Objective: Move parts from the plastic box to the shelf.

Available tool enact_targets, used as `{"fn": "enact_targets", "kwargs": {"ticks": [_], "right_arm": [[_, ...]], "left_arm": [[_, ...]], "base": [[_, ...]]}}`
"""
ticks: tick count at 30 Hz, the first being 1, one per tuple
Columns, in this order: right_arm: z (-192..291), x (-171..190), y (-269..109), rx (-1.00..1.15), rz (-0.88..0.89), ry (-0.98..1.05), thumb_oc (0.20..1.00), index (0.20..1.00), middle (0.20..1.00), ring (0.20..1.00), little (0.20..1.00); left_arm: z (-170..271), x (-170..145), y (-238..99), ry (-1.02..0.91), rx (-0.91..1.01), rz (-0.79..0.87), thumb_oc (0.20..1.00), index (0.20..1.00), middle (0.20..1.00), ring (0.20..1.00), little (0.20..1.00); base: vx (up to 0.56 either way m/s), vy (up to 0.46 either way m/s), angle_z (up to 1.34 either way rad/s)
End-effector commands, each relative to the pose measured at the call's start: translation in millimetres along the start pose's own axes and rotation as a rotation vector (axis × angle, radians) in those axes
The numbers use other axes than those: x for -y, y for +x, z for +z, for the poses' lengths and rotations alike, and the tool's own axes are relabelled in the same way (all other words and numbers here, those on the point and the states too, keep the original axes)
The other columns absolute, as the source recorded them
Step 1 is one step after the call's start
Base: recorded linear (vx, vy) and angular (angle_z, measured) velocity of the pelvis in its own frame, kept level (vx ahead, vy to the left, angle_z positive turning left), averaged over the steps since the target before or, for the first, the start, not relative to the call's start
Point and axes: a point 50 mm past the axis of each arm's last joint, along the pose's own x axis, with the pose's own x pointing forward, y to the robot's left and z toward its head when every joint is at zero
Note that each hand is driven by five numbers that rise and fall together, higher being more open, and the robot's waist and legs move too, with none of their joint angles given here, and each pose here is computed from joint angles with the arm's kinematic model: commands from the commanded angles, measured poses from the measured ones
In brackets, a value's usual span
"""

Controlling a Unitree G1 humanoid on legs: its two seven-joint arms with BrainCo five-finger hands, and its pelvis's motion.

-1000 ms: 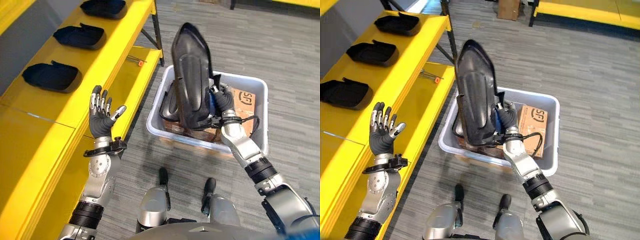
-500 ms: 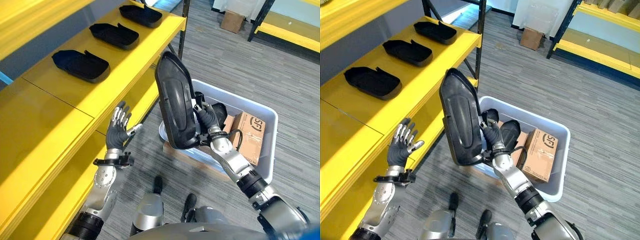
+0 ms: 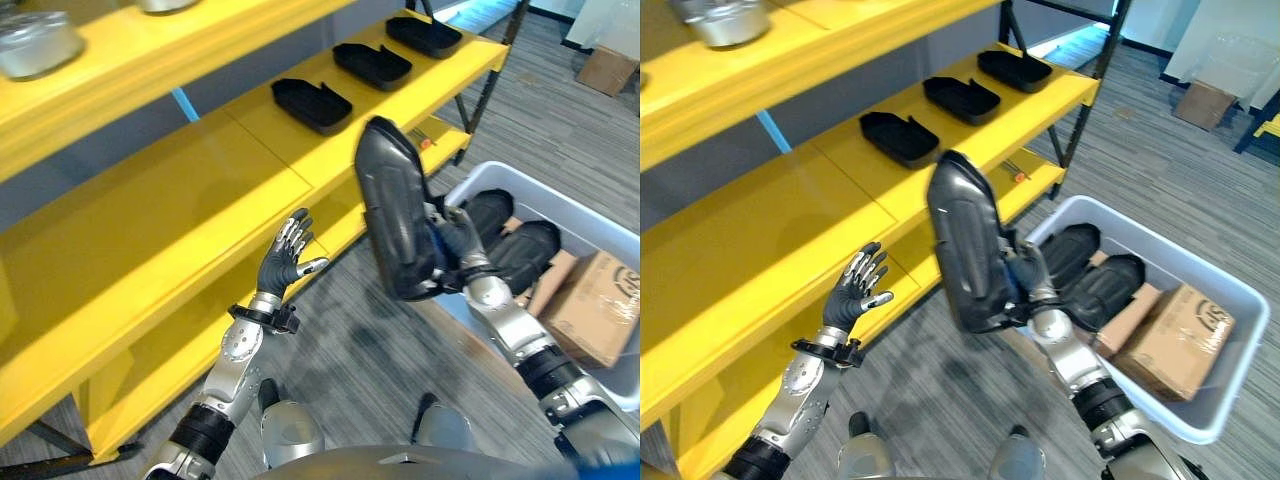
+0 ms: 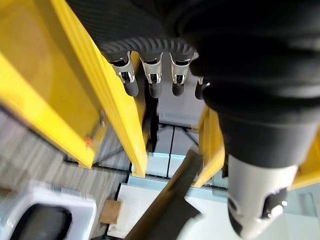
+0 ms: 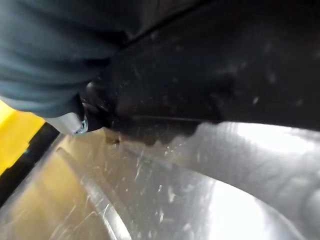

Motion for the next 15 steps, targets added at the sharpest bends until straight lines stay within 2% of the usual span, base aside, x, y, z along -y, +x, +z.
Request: {"fn": "enact_targets", "kwargs": {"ticks": [1,8,12,15], "right_arm": [[62,-29,5,0.252,0.095,0.132,0.200,0.200,0.200,0.200,0.200],[72,-43,5,0.271,0.071,0.165,0.200,0.200,0.200,0.200,0.200],[76,-42,8,0.275,0.050,0.189,0.200,0.200,0.200,0.200,0.200],[74,-36,7,0.263,0.037,0.178,0.200,0.200,0.200,0.200,0.200]], "left_arm": [[38,-11,-7,0.092,0.174,0.028,1.000,1.000,1.000,1.000,1.000],[50,-26,-11,0.162,0.191,0.029,1.000,1.000,1.000,1.000,1.000],[52,-22,-10,0.169,0.199,0.005,1.000,1.000,1.000,1.000,1.000],[50,-17,-7,0.154,0.187,-0.011,1.000,1.000,1.000,1.000,1.000]], "base": [[0.18,0.426,0.10],[0.10,0.415,0.39],[0.03,0.166,0.06],[0.07,0.009,0.72]]}}
